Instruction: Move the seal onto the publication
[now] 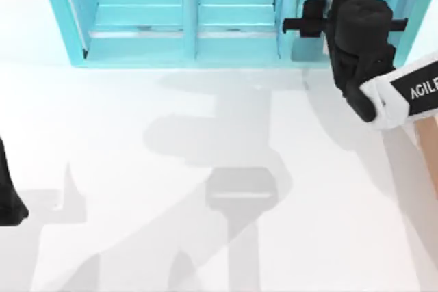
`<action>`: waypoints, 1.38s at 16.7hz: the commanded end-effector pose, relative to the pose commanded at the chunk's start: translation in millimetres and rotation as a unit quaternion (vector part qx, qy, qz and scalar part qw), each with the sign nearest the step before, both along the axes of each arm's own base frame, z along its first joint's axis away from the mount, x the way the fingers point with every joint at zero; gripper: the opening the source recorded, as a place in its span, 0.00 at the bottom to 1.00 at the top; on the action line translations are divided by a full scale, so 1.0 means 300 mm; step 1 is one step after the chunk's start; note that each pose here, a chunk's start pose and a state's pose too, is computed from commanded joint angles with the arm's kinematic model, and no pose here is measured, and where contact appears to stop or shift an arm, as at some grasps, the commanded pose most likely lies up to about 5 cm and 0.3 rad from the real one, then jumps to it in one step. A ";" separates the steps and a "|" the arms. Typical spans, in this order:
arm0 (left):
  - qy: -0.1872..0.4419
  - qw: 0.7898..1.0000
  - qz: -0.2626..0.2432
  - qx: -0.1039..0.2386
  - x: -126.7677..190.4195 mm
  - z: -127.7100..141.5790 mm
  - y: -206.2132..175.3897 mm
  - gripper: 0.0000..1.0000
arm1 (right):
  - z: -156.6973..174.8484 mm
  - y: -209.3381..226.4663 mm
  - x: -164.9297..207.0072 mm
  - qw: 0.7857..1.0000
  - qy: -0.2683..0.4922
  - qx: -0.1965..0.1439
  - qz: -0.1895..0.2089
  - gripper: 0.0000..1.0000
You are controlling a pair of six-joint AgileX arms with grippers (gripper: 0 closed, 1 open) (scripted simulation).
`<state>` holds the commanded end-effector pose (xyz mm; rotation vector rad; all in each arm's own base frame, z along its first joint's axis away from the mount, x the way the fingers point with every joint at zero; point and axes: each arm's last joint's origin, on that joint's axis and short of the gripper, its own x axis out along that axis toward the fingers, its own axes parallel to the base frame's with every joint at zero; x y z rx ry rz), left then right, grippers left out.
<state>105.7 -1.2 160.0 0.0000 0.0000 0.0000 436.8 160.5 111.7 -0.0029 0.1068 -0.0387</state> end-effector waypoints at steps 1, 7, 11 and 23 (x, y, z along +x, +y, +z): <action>0.000 1.000 0.000 0.000 0.000 0.000 0.000 1.00 | 0.048 0.011 -0.025 1.000 0.000 -0.001 0.000 0.00; 0.000 1.000 0.000 0.000 0.000 0.000 0.000 1.00 | 0.451 0.030 -0.319 1.000 -0.028 0.013 -0.001 0.00; 0.000 1.000 0.000 0.000 0.000 0.000 0.000 1.00 | 0.560 -0.006 -0.528 1.000 -0.019 0.013 0.000 0.00; 0.000 1.000 0.000 0.000 0.000 0.000 0.000 1.00 | 0.535 -0.003 -0.611 0.999 0.004 -0.031 0.006 0.00</action>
